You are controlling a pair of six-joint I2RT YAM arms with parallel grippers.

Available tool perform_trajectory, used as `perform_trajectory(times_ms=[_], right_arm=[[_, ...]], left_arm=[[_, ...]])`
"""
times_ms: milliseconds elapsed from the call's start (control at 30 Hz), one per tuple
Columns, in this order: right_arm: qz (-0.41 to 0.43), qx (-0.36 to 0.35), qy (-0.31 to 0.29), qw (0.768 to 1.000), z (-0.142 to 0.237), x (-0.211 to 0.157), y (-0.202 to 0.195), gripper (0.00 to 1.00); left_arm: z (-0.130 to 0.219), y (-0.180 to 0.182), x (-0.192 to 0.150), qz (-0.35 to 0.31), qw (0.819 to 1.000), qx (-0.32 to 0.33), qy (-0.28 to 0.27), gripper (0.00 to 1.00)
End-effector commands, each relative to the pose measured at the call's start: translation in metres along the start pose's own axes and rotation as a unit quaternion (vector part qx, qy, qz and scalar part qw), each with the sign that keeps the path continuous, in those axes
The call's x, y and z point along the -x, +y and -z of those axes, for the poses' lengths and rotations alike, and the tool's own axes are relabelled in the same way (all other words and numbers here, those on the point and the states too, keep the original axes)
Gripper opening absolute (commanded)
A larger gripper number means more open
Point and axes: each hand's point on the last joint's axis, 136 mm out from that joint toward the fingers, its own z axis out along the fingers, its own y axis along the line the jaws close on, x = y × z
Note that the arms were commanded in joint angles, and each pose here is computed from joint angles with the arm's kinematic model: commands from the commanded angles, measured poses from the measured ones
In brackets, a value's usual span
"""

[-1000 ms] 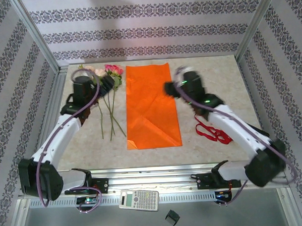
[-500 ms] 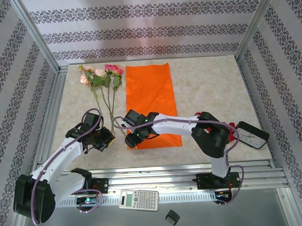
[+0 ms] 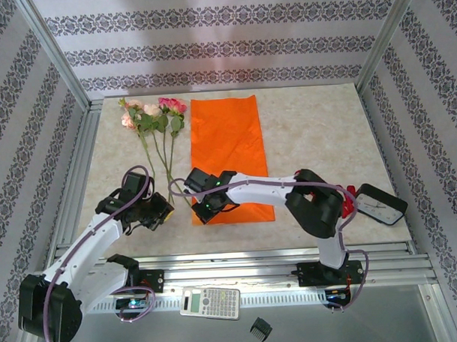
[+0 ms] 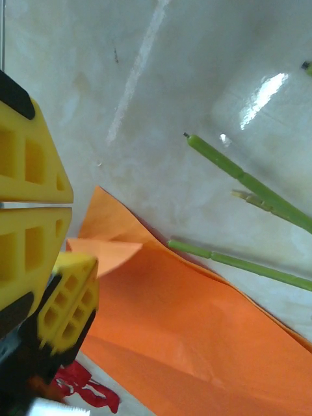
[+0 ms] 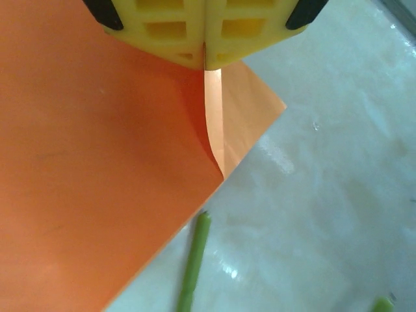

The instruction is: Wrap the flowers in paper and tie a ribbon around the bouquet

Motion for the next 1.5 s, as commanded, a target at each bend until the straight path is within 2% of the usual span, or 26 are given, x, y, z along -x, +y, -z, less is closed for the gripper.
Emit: perform_trajectory(times_ms=[0, 167, 367, 433, 667, 900, 1167, 1300, 1467], right_arm=[[-0.049, -0.040, -0.118, 0.991, 0.077, 0.036, -0.024, 0.00], [-0.137, -0.069, -0.194, 0.969, 0.140, 0.023, -0.071, 0.00], [-0.233, -0.090, -0.254, 0.935, 0.190, -0.008, -0.110, 0.00], [-0.257, -0.116, -0.268, 0.921, 0.203, -0.022, -0.127, 0.00], [-0.322, -0.212, -0.278, 0.880, 0.242, -0.086, -0.171, 0.00], [-0.384, -0.302, -0.202, 0.849, 0.254, -0.167, -0.198, 0.00], [-0.418, -0.307, -0.135, 0.844, 0.237, -0.210, -0.196, 0.00], [-0.422, -0.253, -0.097, 0.865, 0.207, -0.206, -0.181, 0.00], [-0.452, -0.136, 0.001, 0.882, 0.152, -0.203, -0.142, 0.00]], left_arm=[[0.002, -0.032, -0.008, -0.014, 0.999, -0.040, 0.032, 0.09], [-0.015, -0.080, -0.015, -0.050, 0.996, -0.050, 0.050, 0.06], [-0.072, -0.141, -0.026, -0.073, 0.992, -0.058, 0.080, 0.03], [-0.096, -0.145, -0.026, -0.081, 0.993, -0.026, 0.083, 0.00], [-0.169, -0.140, -0.012, -0.084, 0.990, 0.041, 0.103, 0.00], [-0.187, -0.154, 0.023, -0.111, 0.987, 0.076, 0.085, 0.00], [-0.201, -0.151, 0.082, -0.112, 0.986, 0.119, 0.043, 0.00], [-0.206, -0.156, 0.102, -0.108, 0.986, 0.122, 0.041, 0.00], [-0.198, -0.189, 0.120, -0.156, 0.983, 0.097, 0.022, 0.00]])
